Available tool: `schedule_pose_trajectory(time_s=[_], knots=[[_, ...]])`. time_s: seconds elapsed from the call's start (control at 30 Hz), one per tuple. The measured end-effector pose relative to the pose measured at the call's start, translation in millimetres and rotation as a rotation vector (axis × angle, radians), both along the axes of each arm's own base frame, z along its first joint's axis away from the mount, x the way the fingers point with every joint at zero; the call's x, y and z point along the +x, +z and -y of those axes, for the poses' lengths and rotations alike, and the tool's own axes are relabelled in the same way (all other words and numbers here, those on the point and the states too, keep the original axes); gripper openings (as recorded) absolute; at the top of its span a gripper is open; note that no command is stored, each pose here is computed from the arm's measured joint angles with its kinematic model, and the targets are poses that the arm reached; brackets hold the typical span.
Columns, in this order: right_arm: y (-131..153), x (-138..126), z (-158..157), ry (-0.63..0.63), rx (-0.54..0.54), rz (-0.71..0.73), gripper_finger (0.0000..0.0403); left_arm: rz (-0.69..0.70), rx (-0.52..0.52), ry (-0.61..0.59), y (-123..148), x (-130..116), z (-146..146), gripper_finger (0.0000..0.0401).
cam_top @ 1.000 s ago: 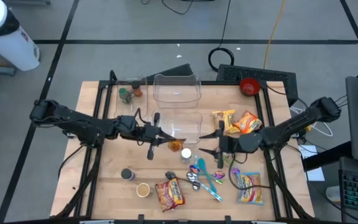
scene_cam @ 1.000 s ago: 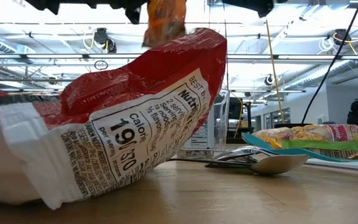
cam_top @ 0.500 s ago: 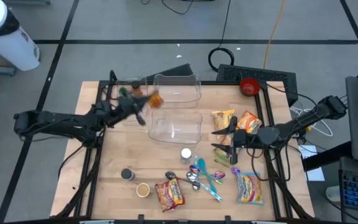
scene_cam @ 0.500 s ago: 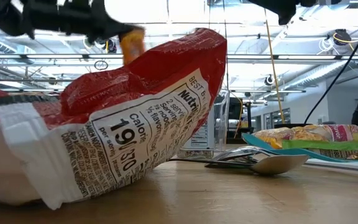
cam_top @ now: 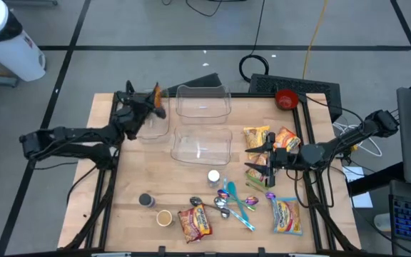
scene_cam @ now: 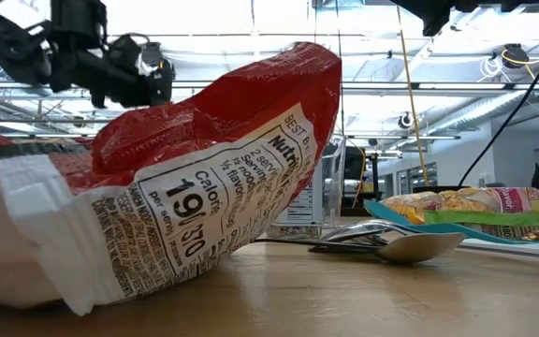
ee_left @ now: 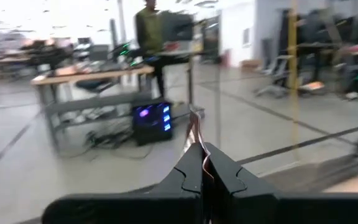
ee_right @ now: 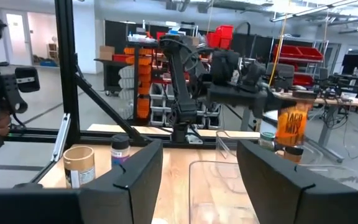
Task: Pick & Place Food Item
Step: Put the orange seasoning pack into the top left transparent bin
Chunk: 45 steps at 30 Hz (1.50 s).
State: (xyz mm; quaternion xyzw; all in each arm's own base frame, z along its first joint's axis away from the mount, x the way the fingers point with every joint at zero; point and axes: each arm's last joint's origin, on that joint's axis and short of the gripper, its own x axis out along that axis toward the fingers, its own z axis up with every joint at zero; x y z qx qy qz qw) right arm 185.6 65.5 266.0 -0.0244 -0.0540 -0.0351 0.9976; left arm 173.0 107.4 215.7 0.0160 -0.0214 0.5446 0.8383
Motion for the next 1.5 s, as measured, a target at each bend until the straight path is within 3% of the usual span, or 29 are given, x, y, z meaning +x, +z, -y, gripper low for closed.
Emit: schedule_pose_trajectory(time_s=[0.53,1.5], knots=[[0,0,0,-0.002,-0.019,-0.002,0.0197,-0.046,-0.014,0.130,-20,24,-29,0.0001],[0,0,0,-0.002,-0.018,-0.005,0.0196,-0.130,-0.133,0.170,-64,47,-43,0.0001]])
